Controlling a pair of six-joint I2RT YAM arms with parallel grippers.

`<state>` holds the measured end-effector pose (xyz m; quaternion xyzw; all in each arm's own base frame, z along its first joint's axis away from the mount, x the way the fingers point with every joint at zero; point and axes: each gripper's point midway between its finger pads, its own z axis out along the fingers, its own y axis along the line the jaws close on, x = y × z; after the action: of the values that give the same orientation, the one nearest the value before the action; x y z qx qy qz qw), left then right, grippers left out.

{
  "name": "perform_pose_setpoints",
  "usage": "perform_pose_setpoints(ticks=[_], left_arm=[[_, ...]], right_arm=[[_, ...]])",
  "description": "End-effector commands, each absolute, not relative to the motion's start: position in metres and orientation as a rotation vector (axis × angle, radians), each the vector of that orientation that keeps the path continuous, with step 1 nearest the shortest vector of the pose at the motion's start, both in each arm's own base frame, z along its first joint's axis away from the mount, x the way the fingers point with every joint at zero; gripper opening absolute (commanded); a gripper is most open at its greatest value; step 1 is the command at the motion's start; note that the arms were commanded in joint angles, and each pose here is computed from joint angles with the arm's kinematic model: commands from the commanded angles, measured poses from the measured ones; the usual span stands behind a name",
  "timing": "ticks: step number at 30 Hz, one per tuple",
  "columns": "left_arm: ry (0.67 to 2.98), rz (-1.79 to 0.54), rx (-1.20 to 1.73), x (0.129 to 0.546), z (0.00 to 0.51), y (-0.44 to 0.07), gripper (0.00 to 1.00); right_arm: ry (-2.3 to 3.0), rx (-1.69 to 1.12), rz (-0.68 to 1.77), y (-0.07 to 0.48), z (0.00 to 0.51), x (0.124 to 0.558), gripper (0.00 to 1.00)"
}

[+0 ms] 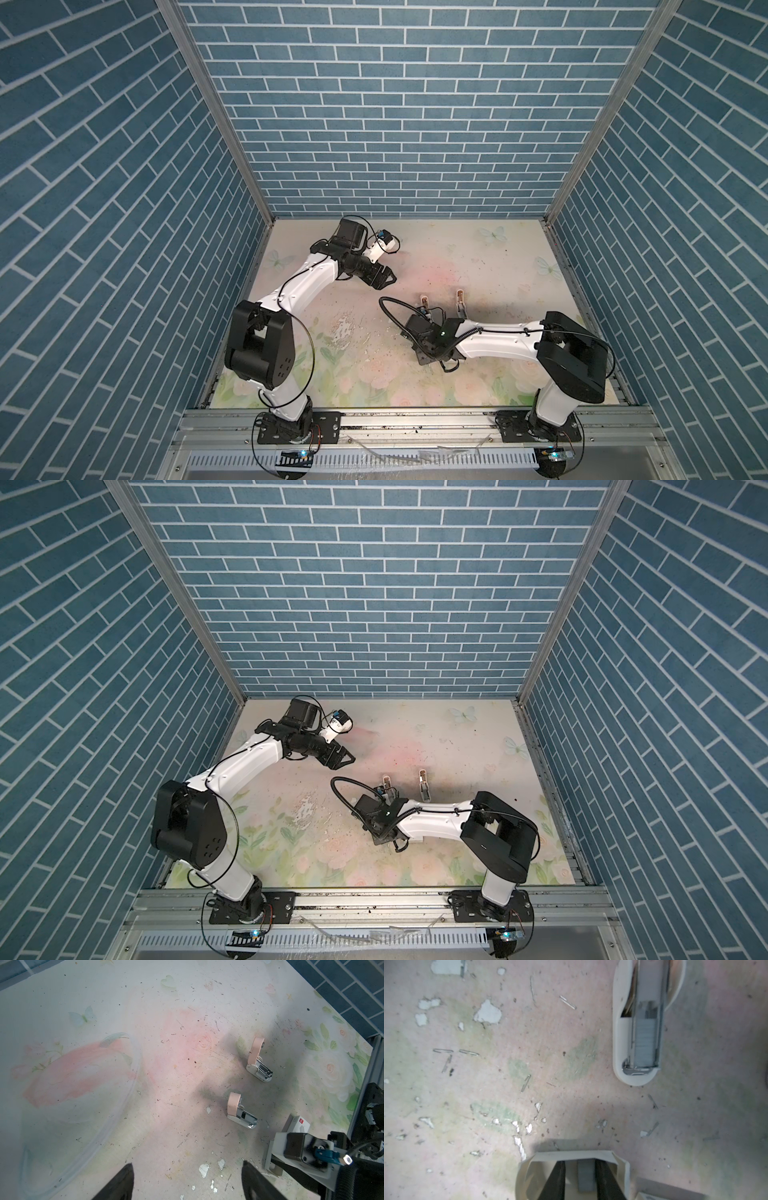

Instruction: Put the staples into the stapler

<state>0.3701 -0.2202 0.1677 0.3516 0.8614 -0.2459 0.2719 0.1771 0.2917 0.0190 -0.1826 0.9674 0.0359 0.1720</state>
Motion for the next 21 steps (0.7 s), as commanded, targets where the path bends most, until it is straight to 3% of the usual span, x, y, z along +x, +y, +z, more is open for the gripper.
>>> perform_pose_setpoints(ticks=[1,14,21], left_arm=[[2.334,-0.688,0.938,0.3701,0.1607,-0.2201,0.83],[2.335,-0.69,0.937,0.3692,0.1607,-0.2195,0.82],[2.338,-0.691,0.938,0.3688,0.159,-0.2198,0.83]], right_arm=[[2.789,-0.467,0.089,0.2827,0.0108,0.1719,0.27],[2.791,-0.457,0.097,0.2856,0.0048,0.1751,0.26],[2.798,-0.459,0.094,0.285,0.0027,0.1742,0.2]])
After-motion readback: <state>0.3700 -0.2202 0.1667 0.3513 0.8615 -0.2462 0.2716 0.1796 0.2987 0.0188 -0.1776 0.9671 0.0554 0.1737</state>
